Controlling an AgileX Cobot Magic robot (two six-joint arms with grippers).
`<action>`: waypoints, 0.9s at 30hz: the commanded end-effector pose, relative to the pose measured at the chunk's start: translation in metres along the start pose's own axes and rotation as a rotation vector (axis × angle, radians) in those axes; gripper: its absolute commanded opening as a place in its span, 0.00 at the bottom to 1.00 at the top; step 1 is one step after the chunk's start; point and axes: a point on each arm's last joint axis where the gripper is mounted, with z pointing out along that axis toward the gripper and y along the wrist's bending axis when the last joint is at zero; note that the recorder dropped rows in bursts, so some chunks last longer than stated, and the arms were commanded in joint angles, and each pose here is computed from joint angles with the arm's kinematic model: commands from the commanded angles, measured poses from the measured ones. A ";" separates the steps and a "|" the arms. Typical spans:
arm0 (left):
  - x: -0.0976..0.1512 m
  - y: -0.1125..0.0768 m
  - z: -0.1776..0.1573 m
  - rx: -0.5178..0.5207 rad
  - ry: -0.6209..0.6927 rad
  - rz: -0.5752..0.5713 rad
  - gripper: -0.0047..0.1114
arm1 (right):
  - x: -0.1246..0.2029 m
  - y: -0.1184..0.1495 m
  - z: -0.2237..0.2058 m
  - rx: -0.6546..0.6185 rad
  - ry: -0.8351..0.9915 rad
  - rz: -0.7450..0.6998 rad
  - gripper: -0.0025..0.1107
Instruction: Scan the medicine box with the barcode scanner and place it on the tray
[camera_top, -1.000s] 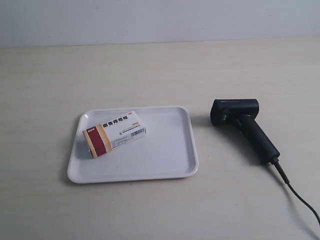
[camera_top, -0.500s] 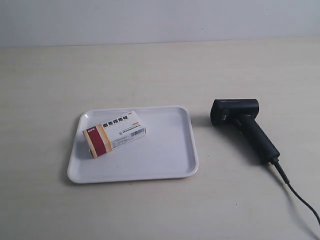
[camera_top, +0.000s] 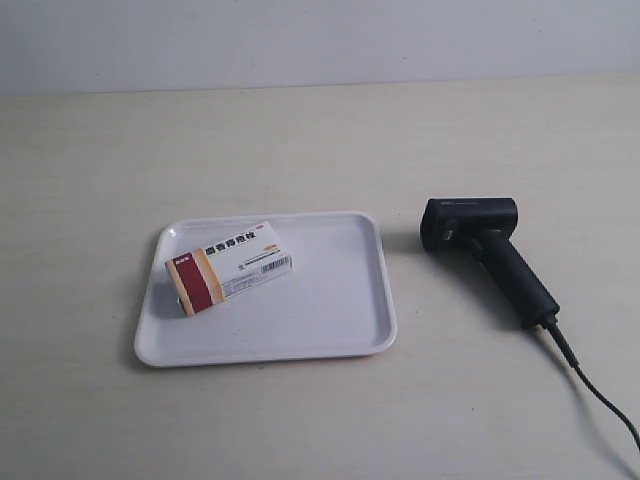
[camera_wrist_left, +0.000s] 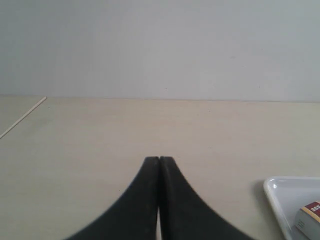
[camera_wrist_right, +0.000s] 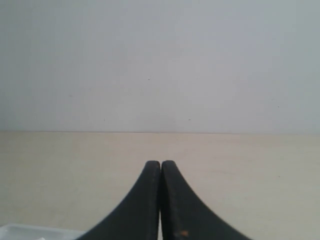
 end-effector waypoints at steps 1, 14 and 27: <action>0.000 0.000 -0.001 0.004 -0.002 -0.009 0.05 | 0.000 0.001 -0.001 -0.010 -0.008 -0.004 0.02; 0.000 -0.001 -0.001 0.012 -0.002 0.007 0.05 | 0.000 0.001 -0.001 -0.012 -0.010 -0.004 0.02; 0.000 -0.001 -0.001 0.012 -0.002 0.007 0.05 | 0.000 0.002 -0.001 -0.017 -0.015 -0.004 0.02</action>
